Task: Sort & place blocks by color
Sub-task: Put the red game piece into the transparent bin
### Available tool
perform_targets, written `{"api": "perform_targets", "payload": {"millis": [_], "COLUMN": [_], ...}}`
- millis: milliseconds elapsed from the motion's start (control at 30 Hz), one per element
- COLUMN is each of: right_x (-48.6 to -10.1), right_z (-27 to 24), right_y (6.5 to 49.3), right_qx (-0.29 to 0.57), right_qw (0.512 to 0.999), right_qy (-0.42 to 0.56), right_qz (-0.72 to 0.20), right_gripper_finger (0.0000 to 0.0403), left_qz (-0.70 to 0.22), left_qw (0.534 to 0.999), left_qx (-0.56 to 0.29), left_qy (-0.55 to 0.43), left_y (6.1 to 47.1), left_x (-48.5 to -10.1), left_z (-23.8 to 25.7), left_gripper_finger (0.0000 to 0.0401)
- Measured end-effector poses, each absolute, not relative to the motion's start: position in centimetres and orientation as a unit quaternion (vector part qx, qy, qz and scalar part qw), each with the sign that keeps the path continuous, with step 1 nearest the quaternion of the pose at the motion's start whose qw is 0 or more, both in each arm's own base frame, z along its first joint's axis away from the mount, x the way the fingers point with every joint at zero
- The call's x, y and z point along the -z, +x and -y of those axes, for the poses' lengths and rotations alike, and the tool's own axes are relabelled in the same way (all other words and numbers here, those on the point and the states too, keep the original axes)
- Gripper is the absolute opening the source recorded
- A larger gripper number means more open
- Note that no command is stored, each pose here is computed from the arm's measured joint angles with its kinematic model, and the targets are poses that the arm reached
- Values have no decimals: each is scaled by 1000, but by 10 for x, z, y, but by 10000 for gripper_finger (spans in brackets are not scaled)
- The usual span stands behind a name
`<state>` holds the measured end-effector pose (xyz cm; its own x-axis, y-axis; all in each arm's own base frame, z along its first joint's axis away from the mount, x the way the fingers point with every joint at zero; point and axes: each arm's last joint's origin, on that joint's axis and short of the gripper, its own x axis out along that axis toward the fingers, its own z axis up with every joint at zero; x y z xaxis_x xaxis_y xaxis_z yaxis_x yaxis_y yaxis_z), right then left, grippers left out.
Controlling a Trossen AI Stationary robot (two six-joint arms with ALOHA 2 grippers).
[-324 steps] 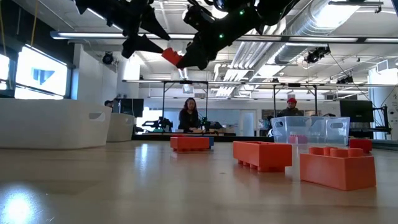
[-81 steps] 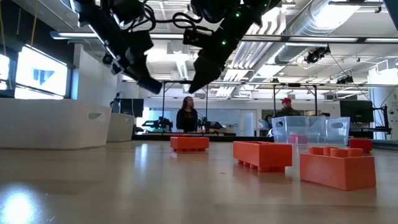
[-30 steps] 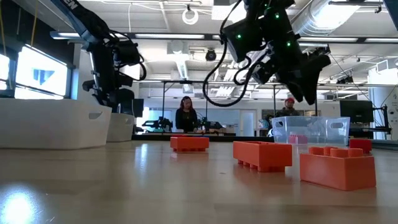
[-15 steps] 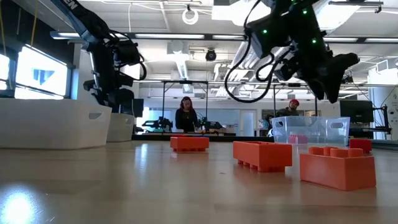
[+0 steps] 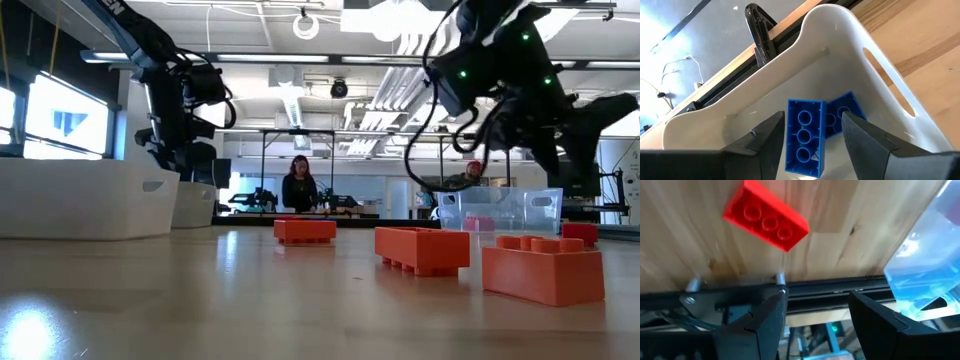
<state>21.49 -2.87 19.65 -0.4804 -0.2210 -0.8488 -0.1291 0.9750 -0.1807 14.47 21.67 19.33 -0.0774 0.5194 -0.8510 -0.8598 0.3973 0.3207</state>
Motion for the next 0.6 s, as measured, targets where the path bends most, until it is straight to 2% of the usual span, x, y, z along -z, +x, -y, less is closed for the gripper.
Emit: {"api": "perform_targets", "payload": {"millis": [167,467,600], "right_x": [-188,-183,-183], "right_z": [17,-9,-17], "right_y": [212,221,221], "right_qx": [15,-53,-87], "right_qw": [493,526,526], "right_qy": [-141,-214,-235], "right_qz": [-858,-821,-813], "right_gripper_finger": [209,209,209], "left_qz": [-515,-514,-514], "left_qw": [659,659,659], "left_qx": [-523,-523,-524], "left_qy": [-165,-165,-165], "left_y": [145,145,145], "left_x": [-193,-193,-193], "left_z": [-217,-217,-217], "left_gripper_finger": [184,184,184]}}
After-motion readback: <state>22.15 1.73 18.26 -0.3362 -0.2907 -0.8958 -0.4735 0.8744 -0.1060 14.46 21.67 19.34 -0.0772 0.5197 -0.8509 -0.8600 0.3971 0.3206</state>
